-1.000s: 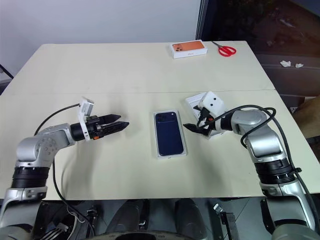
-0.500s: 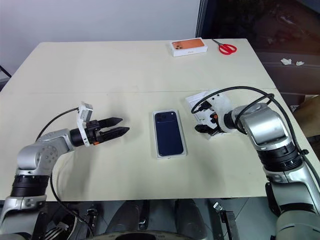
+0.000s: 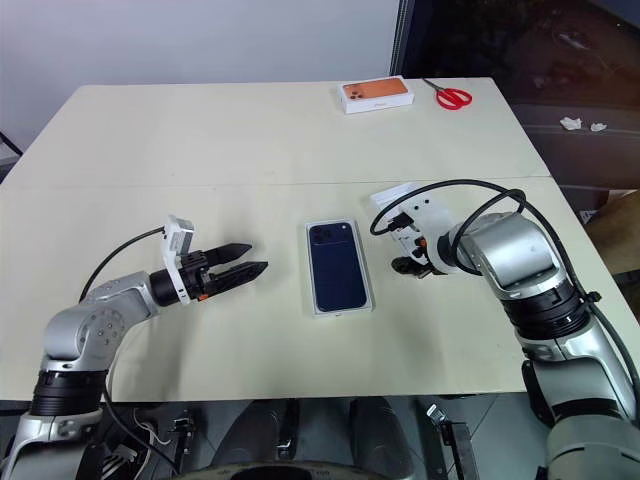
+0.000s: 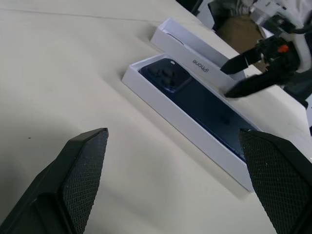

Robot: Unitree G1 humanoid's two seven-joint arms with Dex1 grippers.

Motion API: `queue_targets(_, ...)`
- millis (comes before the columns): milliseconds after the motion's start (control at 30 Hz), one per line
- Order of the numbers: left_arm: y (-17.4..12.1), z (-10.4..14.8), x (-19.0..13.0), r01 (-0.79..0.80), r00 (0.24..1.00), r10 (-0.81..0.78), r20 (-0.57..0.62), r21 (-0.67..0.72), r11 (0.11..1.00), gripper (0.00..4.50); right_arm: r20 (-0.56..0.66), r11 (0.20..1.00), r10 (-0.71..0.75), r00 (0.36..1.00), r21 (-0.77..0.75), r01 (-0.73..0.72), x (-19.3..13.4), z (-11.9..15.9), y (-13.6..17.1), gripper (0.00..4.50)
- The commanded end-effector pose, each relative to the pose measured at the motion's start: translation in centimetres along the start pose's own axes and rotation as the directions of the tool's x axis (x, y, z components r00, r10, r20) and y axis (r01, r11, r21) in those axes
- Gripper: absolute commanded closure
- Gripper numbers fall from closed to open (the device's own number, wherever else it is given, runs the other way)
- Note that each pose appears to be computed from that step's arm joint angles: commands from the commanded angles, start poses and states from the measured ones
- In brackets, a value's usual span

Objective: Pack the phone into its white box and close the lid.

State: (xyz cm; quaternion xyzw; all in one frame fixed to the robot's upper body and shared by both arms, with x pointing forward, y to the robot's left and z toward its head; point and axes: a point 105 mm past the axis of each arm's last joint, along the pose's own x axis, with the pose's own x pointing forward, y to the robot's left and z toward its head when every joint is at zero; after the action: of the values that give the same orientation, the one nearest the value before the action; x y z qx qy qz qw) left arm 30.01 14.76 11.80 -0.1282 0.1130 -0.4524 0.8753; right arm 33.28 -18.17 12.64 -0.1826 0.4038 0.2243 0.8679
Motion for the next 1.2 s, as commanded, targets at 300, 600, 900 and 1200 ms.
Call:
queue_targets(300,0.0,1.6,-0.6,-0.025,0.998,0.024,0.054,0.029,0.999,0.00,0.117,0.999,-0.043,0.992,-0.027,0.047,-0.3,2.4,-0.1,4.48)
queue_targets(600,0.7,3.9,-2.0,-0.048,0.990,0.038,0.134,0.074,0.996,0.00,0.585,0.888,0.249,0.772,0.179,-0.423,-4.8,11.4,2.4,4.48)
queue_targets(900,1.6,8.4,-5.3,-0.051,0.947,0.039,0.320,0.027,0.998,0.00,0.698,0.269,0.688,0.200,0.010,-0.963,-7.8,11.6,9.7,4.48)
queue_targets(1200,1.6,8.2,-5.7,-0.050,0.941,0.047,0.335,0.001,0.999,0.00,0.674,0.071,0.714,0.190,0.200,-0.977,-5.9,7.2,13.9,4.48)
